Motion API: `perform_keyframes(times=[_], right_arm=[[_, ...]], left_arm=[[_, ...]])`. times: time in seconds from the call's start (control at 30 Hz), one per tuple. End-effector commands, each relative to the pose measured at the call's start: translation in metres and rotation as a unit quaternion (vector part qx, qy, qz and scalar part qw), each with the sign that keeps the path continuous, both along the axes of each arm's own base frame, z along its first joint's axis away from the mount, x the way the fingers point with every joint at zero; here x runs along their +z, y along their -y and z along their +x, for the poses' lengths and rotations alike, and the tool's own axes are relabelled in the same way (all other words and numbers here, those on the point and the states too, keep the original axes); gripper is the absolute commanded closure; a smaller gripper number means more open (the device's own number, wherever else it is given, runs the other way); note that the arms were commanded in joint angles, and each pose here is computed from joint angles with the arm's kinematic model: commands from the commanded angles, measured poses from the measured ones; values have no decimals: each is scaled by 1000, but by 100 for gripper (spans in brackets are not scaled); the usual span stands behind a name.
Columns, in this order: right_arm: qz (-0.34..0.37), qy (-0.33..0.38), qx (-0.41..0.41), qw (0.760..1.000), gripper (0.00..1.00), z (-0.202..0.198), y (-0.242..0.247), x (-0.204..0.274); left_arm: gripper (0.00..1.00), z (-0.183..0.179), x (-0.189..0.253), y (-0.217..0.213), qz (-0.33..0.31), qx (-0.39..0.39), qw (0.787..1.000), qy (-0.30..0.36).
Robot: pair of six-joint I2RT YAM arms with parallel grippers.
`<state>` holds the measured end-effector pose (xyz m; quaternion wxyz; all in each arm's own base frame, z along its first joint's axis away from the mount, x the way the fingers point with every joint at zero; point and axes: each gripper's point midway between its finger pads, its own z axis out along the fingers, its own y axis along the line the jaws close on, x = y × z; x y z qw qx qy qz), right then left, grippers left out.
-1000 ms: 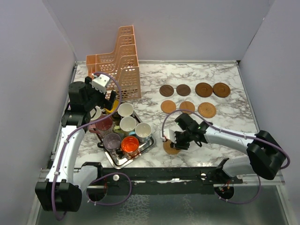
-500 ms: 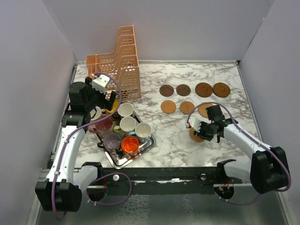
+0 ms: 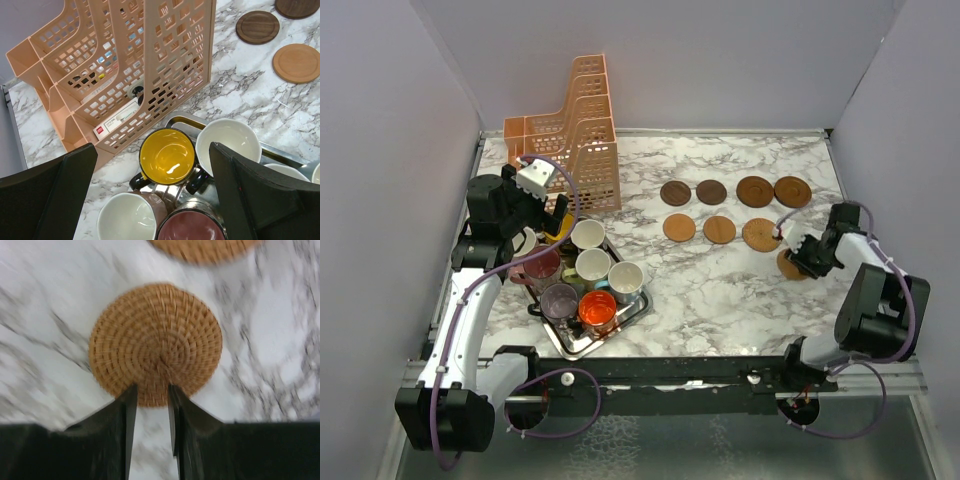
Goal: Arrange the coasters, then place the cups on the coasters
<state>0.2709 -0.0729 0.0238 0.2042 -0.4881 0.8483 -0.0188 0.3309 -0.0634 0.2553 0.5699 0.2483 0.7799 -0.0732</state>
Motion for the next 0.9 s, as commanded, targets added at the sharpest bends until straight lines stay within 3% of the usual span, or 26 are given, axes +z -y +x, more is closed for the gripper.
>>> perform_keyframes(times=[0.0, 0.2, 0.43, 0.87], right_arm=[[-28, -70, 3, 997, 67, -17, 44, -26], [-10, -52, -62, 997, 67, 21, 70, -30], [70, -46, -112, 990, 67, 53, 57, -33], [62, -19, -136, 989, 67, 86, 29, -41]], left_arm=[[1, -3, 8, 3, -6, -9, 1000, 15], [1, -3, 8, 4, -6, -11, 1000, 16], [1, -3, 9, 5, -8, -14, 1000, 16], [1, -5, 6, 6, -11, -16, 1000, 13]])
